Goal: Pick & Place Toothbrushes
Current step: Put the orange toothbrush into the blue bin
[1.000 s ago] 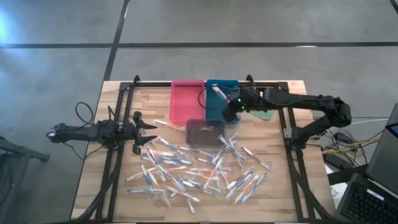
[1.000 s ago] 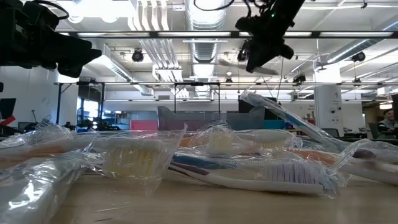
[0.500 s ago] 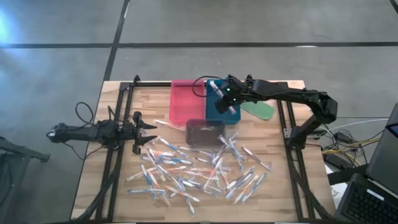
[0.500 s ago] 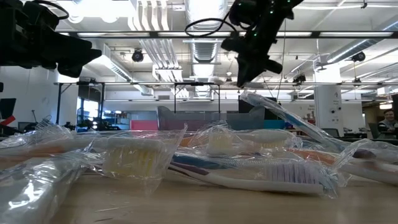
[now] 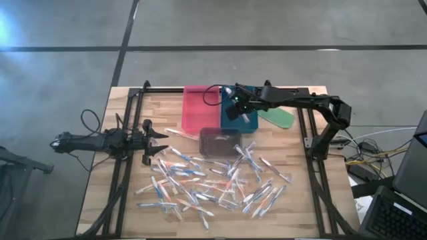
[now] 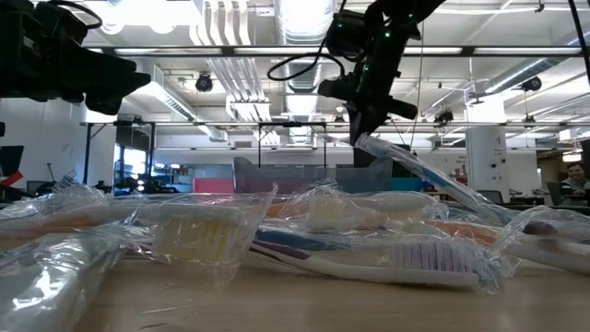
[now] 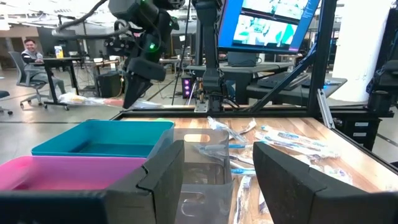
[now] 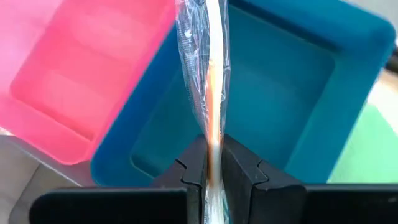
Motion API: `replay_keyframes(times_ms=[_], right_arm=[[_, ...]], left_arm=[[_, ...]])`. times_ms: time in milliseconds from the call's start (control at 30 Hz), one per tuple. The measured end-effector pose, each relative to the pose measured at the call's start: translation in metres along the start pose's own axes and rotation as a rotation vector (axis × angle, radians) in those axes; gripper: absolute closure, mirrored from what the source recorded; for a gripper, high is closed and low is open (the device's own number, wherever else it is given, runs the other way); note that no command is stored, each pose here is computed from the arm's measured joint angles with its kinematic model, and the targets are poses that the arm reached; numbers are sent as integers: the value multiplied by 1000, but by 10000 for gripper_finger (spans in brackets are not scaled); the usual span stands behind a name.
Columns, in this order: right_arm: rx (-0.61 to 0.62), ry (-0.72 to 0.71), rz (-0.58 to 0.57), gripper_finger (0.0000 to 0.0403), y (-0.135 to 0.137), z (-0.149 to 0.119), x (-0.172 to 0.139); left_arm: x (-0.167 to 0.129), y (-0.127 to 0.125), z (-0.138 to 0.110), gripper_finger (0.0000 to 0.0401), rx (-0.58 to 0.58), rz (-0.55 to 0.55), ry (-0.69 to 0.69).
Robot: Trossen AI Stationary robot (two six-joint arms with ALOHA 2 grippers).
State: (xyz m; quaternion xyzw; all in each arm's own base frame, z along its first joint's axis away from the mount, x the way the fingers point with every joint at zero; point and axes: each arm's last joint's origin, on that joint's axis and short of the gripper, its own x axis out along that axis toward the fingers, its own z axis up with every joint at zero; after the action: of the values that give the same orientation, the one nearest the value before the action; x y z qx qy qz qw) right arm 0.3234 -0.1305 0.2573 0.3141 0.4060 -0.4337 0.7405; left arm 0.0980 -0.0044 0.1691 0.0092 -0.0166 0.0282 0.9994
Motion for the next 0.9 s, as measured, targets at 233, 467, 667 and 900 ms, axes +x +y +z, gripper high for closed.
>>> replay_keyframes(times_ms=[233,467,667,900], right_arm=[[119,59,-48,374,-14,2,2],[149,80,-60,374,-16,3,10],[188,125,-98,374,-22,6,32],[218,179,-122,374,-29,10,60]], left_arm=[[0,0,0,204,0,0,1],[0,0,0,204,0,0,1],[0,0,0,204,0,0,0],[0,0,0,204,0,0,0]])
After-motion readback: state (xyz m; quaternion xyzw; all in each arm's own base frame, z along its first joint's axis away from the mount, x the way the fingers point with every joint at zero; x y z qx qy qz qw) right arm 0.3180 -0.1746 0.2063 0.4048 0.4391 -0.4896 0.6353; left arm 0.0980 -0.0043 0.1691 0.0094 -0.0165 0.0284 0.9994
